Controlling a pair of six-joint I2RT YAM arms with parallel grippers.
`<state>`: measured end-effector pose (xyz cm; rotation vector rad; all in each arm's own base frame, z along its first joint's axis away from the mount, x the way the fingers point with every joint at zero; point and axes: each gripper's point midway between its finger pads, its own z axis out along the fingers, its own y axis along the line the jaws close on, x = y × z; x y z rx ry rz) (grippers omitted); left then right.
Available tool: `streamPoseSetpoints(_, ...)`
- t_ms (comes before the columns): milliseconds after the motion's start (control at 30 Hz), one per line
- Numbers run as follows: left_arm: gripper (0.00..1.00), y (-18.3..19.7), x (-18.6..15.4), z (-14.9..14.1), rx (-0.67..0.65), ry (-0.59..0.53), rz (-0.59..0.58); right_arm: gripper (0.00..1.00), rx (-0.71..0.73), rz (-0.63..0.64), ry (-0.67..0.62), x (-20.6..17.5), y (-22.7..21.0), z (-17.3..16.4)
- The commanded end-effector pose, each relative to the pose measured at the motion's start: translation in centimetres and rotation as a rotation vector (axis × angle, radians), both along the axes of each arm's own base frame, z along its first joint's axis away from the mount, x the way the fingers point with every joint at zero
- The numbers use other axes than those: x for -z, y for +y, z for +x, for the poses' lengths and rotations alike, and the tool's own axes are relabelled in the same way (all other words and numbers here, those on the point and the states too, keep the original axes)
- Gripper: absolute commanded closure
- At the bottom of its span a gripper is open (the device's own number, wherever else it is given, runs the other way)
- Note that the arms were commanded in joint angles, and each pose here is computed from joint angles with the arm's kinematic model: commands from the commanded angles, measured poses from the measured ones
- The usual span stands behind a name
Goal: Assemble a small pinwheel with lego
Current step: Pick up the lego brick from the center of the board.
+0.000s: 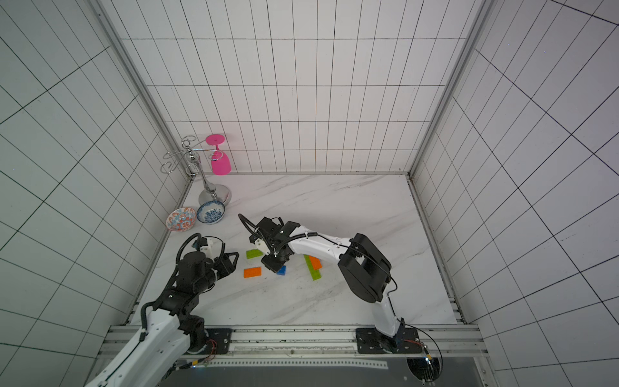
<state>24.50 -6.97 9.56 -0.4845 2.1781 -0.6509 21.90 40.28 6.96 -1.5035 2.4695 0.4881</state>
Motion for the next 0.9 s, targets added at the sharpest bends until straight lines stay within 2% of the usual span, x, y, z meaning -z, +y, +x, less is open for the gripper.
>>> streamPoseSetpoints(0,0.41,0.9,0.7,-0.1,-0.072,0.043,-0.082,0.76,-0.228,0.083,-0.019,-1.6,2.8,-1.7)
streamPoseSetpoints(100,0.41,1.6,0.7,0.5,-0.114,0.041,-0.130,0.77,-0.301,0.069,-0.011,-1.1,4.1,-2.7)
streamPoseSetpoints(267,0.41,2.5,1.0,1.1,-0.162,0.054,-0.129,0.77,-0.372,0.045,0.011,-0.8,5.7,-3.4)
streamPoseSetpoints(433,0.41,3.5,1.9,0.8,-0.215,0.079,-0.127,0.77,-0.374,0.017,0.002,0.1,6.1,-2.8)
streamPoseSetpoints(867,0.41,3.6,2.3,0.7,-0.219,0.076,-0.120,0.77,-0.350,-0.048,-0.011,1.8,6.5,-1.6)
